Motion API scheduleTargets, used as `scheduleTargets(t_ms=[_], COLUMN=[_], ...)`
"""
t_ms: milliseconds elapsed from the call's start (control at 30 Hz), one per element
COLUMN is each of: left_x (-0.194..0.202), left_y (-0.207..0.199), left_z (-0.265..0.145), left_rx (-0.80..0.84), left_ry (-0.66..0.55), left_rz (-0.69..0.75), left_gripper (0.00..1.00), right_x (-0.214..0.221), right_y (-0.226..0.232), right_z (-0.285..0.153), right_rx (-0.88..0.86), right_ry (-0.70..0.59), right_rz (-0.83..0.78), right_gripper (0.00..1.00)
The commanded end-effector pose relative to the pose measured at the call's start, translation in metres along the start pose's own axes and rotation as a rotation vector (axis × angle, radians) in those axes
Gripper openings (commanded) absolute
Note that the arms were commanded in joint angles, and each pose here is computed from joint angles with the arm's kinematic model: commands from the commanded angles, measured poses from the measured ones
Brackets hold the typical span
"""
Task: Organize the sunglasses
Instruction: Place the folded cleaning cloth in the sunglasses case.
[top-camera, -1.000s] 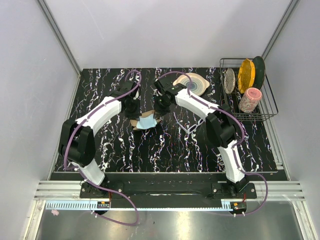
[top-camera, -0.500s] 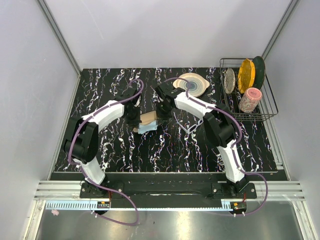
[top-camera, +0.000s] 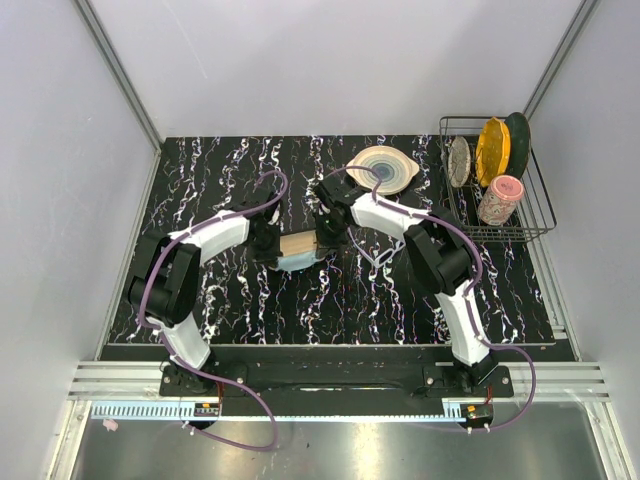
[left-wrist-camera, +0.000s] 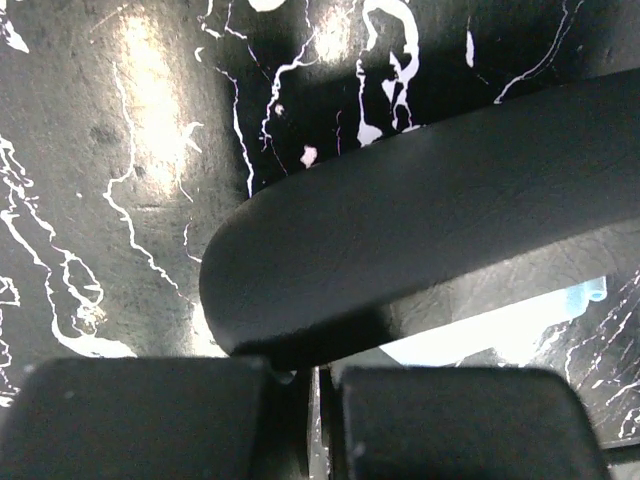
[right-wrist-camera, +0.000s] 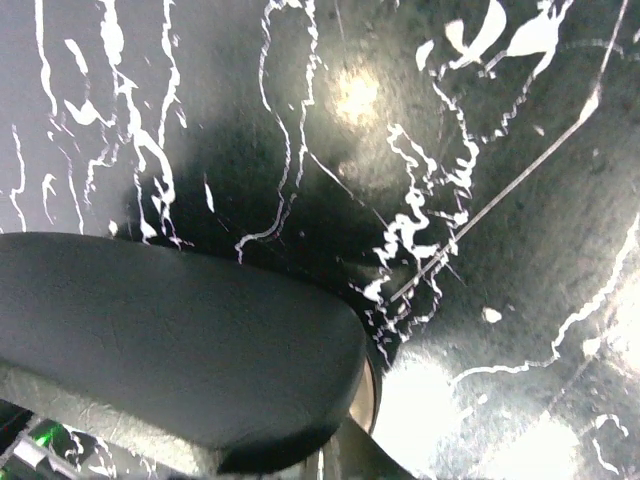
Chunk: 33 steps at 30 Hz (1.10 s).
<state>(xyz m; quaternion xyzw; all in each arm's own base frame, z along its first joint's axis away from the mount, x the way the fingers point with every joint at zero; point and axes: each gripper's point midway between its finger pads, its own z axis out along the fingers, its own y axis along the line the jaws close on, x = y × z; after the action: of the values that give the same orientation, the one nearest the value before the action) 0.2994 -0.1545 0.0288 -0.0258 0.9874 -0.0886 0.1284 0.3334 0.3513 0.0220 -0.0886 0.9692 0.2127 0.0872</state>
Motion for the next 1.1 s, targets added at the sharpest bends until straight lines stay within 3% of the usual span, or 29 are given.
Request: scheduleTargets(t_ms=[0, 400, 1067], left_x=[-0.012, -0.019, -0.019], left_y=[-0.004, -0.002, 0.009], left_z=[0.004, 0.005, -0.008], left_rx=[0.030, 0.029, -0.104], left_ry=[-0.071, -0.155, -0.268], left_rz=[-0.016, -0.029, 0.002], left_gripper=[0.00, 0.00, 0.00], right_x=[-0.012, -0.017, -0.019], right_y=[0.008, 0.010, -0.002], right_z=[-0.008, -0.008, -0.025], right_rx=[-0.051, -0.109, -0.068], right_ry=[-0.090, -0.201, -0.309], right_rz=[-0.062, -0.087, -0.124], right_gripper=[0.00, 0.00, 0.00])
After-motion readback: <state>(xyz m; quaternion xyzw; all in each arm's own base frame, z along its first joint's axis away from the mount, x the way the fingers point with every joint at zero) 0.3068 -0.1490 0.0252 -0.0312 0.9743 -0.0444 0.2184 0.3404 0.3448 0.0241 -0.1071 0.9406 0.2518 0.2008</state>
